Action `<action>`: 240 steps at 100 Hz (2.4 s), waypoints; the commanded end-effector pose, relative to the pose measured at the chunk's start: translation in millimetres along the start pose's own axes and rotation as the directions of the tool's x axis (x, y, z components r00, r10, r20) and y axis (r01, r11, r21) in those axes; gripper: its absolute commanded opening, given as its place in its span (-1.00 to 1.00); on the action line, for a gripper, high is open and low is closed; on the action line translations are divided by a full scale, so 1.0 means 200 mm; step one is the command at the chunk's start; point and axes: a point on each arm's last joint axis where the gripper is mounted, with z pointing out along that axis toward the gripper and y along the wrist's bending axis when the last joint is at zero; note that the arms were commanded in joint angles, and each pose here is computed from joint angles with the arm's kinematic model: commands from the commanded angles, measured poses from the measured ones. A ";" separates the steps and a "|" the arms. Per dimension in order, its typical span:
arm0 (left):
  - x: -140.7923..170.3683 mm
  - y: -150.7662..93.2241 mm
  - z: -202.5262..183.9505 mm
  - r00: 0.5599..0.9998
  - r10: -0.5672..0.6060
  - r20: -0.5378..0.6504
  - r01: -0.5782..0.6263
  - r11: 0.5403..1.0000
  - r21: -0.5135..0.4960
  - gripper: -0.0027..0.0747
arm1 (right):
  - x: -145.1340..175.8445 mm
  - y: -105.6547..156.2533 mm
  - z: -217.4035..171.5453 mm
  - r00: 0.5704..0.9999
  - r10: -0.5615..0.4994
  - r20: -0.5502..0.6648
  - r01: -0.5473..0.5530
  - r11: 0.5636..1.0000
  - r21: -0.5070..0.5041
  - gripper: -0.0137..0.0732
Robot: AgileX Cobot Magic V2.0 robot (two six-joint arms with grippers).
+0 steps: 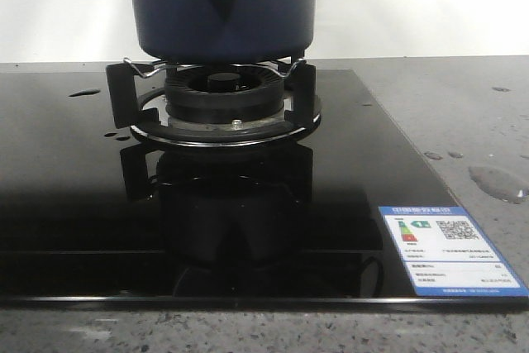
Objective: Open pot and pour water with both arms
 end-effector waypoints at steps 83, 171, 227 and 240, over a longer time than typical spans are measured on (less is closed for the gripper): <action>-0.13 -0.01 -0.05 0.994 -0.025 0.107 0.030 0.999 -0.038 -0.12 | -0.29 -0.04 -0.04 0.950 -0.035 0.309 0.023 0.999 0.042 -0.82; -0.20 -0.33 0.06 0.975 -0.133 0.178 0.068 0.941 0.330 -0.12 | -0.56 -0.74 -0.68 0.664 0.258 -0.701 -0.104 0.961 0.255 -0.81; -0.10 -0.45 0.23 0.976 -0.191 0.106 0.127 0.890 0.437 -0.12 | -0.15 -1.05 -0.78 0.193 0.448 -0.873 -0.097 0.894 0.437 -0.81; -0.10 -0.45 0.23 0.976 -0.191 0.106 0.127 0.890 0.437 -0.12 | -0.07 -1.08 -0.76 0.148 0.458 -0.876 -0.104 0.888 0.447 -0.81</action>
